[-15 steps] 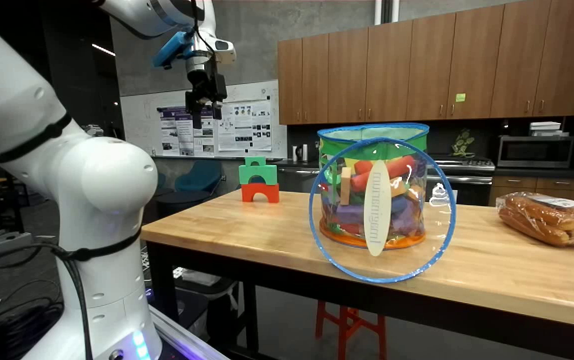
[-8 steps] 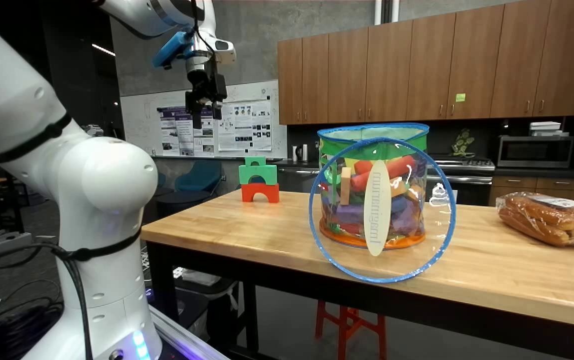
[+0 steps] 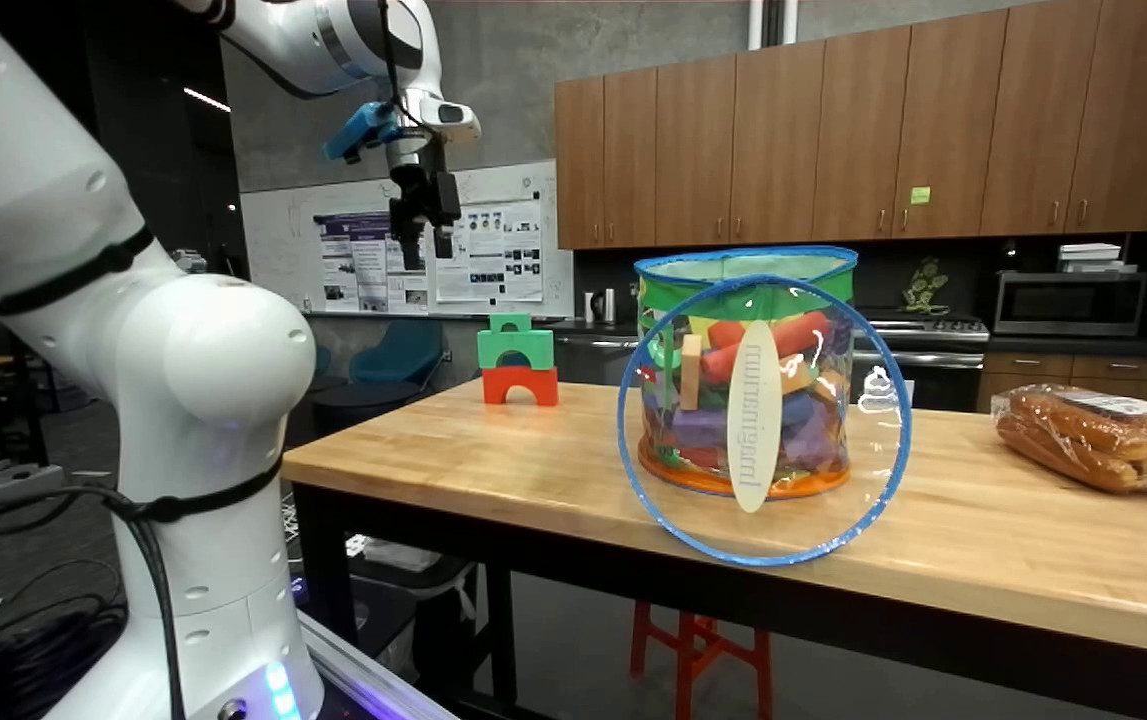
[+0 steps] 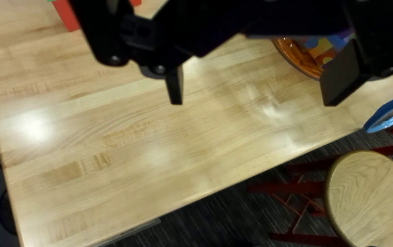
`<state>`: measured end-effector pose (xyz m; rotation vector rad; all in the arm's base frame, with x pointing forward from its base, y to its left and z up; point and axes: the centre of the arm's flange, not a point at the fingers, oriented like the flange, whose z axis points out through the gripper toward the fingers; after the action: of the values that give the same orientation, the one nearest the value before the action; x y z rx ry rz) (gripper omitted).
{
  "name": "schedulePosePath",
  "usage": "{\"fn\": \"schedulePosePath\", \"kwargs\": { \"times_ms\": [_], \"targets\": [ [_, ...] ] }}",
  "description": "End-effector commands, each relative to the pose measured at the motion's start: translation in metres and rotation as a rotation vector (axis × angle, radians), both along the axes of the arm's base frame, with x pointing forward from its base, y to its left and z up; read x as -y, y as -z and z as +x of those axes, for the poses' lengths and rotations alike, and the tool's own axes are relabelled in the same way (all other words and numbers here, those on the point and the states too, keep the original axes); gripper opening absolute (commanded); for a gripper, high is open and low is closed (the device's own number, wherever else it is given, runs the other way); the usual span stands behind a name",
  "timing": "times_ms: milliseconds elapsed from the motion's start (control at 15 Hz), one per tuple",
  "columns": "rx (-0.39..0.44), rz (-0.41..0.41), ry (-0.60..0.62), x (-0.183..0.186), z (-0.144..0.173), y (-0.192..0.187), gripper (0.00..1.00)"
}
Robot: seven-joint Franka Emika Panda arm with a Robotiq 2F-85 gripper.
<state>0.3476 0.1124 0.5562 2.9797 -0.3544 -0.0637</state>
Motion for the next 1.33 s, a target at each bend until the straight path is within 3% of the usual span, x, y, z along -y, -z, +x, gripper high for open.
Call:
{"fn": "schedulePosePath", "kwargs": {
  "times_ms": [0,400,933,1267],
  "targets": [
    [0.049,0.029,0.074,-0.014,0.032,0.000,1.00],
    [0.120,0.074,0.275,-0.027,0.083,-0.005,1.00],
    [0.125,0.111,0.616,-0.045,0.150,-0.001,1.00],
    [0.172,0.137,0.753,-0.063,0.188,-0.001,1.00]
  ]
}}
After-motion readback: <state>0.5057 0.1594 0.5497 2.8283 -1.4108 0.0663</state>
